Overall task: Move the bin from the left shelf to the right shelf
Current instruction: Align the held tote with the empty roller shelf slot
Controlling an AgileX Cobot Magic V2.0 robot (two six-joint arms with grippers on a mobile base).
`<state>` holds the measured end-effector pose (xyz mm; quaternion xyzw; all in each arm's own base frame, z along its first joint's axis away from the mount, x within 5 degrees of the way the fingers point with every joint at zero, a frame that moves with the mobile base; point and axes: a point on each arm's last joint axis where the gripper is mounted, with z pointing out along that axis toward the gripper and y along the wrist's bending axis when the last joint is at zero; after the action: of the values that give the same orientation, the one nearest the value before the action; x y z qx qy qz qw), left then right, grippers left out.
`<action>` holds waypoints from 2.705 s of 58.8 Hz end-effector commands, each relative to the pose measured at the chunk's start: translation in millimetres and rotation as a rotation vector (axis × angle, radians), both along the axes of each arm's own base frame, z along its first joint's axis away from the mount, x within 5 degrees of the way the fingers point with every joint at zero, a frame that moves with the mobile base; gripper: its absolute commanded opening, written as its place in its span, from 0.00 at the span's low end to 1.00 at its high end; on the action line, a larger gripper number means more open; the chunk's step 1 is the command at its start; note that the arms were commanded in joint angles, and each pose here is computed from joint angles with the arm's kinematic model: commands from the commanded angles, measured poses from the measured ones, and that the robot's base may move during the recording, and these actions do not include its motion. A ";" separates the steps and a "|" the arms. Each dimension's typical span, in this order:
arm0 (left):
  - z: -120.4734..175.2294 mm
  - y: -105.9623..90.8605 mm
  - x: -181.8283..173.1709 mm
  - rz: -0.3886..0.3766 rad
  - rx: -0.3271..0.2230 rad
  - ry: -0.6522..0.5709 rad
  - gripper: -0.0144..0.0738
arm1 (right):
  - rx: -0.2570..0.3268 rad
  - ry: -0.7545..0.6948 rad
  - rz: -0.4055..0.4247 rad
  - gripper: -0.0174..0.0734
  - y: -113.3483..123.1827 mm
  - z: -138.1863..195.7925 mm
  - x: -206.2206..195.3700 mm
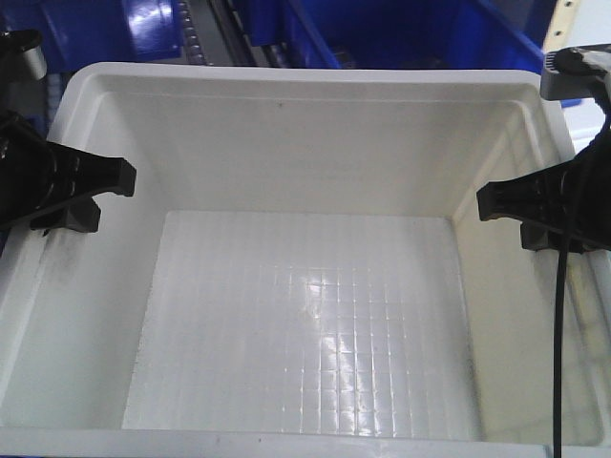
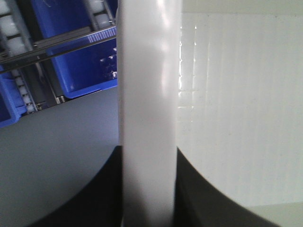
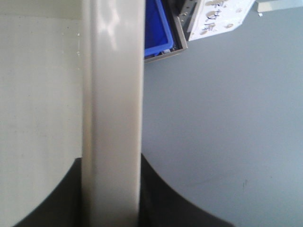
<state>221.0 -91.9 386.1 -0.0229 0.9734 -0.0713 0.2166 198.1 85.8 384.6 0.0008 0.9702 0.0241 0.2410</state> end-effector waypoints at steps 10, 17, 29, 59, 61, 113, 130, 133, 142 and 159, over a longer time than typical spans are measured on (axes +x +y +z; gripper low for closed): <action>19.6 2.4 -7.2 -0.015 -0.031 -0.103 0.16 | -0.020 -0.096 -0.027 0.19 -9.4 19.0 -3.2; 19.6 2.4 -7.2 -0.015 -0.031 -0.103 0.16 | -0.020 -0.096 -0.027 0.19 -9.4 19.0 -3.2; 19.6 2.4 -7.2 -0.015 -0.031 -0.103 0.16 | -0.020 -0.096 -0.027 0.19 -9.4 19.0 -3.2; 19.6 2.4 -7.2 -0.015 -0.031 -0.103 0.16 | -0.020 -0.096 -0.027 0.19 -9.4 19.0 -3.2; 19.6 2.4 -7.2 -0.015 -0.031 -0.103 0.16 | -0.020 -0.096 -0.027 0.19 -9.4 19.0 -3.2; 19.6 2.4 -7.2 -0.015 -0.031 -0.103 0.16 | -0.020 -0.097 -0.027 0.19 -9.4 19.1 -3.1; 19.6 2.4 -7.2 -0.015 -0.031 -0.103 0.16 | -0.020 -0.097 -0.027 0.19 -9.4 19.1 -3.1; 19.6 2.4 -7.2 -0.015 -0.031 -0.103 0.16 | -0.020 -0.097 -0.027 0.19 -9.4 19.1 -3.1; 19.6 2.4 -7.2 -0.015 -0.031 -0.103 0.16 | -0.020 -0.097 -0.027 0.19 -9.4 19.1 -3.1; 19.6 2.4 -7.2 -0.015 -0.031 -0.103 0.16 | -0.020 -0.097 -0.027 0.19 -9.4 19.1 -3.1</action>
<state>219.3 -90.9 387.1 -0.0228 0.9736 -0.0694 0.2162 197.9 86.0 384.5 0.0010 0.9706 0.0255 0.2394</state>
